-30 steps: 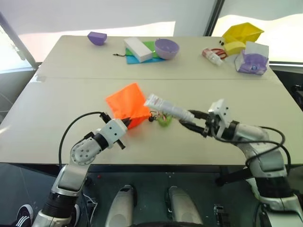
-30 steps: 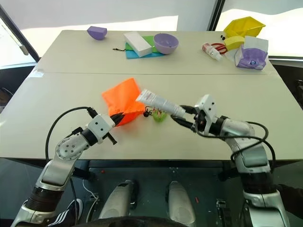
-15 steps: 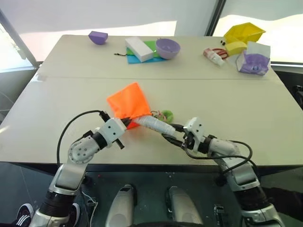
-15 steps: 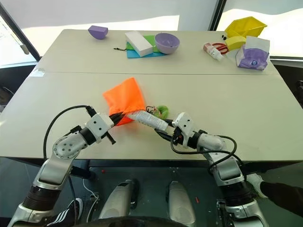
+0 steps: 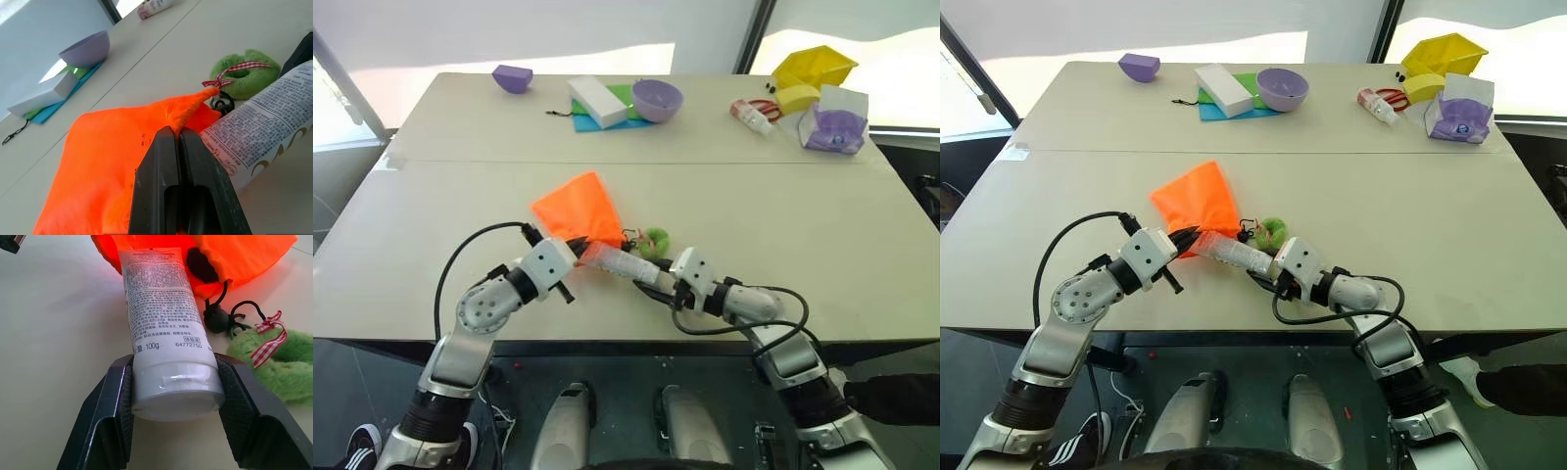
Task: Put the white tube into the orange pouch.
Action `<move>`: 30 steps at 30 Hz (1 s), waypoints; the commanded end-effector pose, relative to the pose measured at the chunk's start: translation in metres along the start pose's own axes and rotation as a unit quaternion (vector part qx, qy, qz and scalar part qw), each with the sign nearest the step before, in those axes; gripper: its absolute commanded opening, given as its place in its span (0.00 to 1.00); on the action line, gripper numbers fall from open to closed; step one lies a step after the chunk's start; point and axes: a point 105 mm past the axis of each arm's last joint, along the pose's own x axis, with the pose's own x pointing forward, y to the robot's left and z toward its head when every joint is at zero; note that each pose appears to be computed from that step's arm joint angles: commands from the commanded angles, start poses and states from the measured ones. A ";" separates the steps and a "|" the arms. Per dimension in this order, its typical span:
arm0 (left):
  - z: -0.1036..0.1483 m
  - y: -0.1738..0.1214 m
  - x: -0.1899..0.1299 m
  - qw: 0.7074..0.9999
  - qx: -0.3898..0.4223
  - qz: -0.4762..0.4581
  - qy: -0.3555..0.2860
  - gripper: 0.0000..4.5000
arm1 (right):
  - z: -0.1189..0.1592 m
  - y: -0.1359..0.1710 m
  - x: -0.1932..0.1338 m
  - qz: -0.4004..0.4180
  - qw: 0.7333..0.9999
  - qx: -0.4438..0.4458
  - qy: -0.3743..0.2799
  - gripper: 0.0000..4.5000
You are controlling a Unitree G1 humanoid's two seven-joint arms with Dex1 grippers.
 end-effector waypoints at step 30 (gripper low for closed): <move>0.008 -0.005 0.002 1.000 -0.017 -0.008 -0.011 0.00 | 0.033 0.008 0.072 -0.019 0.992 0.115 0.045 0.40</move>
